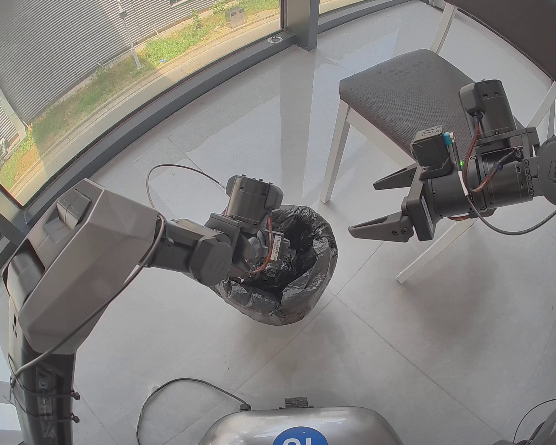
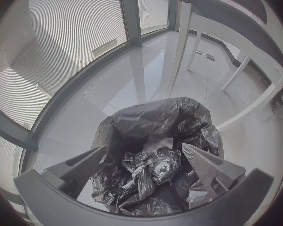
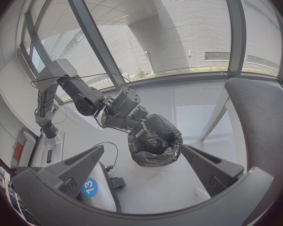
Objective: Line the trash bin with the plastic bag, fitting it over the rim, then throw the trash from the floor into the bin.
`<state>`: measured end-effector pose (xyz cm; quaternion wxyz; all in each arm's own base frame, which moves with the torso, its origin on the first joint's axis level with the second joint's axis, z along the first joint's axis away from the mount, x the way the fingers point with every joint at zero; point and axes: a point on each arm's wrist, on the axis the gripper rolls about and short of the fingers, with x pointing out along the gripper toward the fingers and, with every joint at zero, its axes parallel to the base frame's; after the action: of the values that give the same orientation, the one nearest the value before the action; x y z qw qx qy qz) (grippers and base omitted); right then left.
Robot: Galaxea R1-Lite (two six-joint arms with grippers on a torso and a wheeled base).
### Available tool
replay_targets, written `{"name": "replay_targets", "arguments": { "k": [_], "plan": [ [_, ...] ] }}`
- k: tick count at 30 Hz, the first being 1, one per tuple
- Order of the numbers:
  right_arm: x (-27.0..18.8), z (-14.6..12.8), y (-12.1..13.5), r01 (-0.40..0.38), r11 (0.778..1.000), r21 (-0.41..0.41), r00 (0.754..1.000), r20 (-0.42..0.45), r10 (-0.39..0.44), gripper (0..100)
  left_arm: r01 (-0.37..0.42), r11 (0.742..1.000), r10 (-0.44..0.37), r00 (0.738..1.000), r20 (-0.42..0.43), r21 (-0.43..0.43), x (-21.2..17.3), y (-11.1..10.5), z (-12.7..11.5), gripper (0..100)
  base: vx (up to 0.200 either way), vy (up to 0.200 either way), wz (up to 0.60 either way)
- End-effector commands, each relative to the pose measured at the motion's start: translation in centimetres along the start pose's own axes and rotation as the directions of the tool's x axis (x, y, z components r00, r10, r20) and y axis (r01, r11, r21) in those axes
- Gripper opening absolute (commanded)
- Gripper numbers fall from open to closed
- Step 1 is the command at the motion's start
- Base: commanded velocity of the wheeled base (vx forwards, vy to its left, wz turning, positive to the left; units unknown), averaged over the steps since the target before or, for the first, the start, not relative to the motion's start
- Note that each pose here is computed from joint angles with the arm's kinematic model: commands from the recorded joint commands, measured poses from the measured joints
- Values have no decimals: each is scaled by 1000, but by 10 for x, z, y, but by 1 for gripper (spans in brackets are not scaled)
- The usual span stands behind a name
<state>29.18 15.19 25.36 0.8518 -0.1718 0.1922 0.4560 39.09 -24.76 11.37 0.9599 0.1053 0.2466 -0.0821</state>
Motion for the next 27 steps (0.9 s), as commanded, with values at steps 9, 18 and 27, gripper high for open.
{"name": "replay_targets", "arguments": {
  "k": [9, 18, 27],
  "plan": [
    [-3, -6, -8, 23, 999, 26, 1000, -11, -23, 100, -30, 998, 34, 995, 90, -55, -48, 12, 41, 100, 0, 0, 0],
    [-21, -25, -13, 84, 992, 99, 995, -56, -79, 100, -139, 986, 149, 982, 113, -95, -90, 42, 64, 100, 0, 0, 0],
    [-82, -28, -7, 306, 878, 367, 949, -40, -314, 100, -205, 950, 245, 957, 157, -235, -150, 67, 61, 100, 0, 0, 0]
  ]
}}
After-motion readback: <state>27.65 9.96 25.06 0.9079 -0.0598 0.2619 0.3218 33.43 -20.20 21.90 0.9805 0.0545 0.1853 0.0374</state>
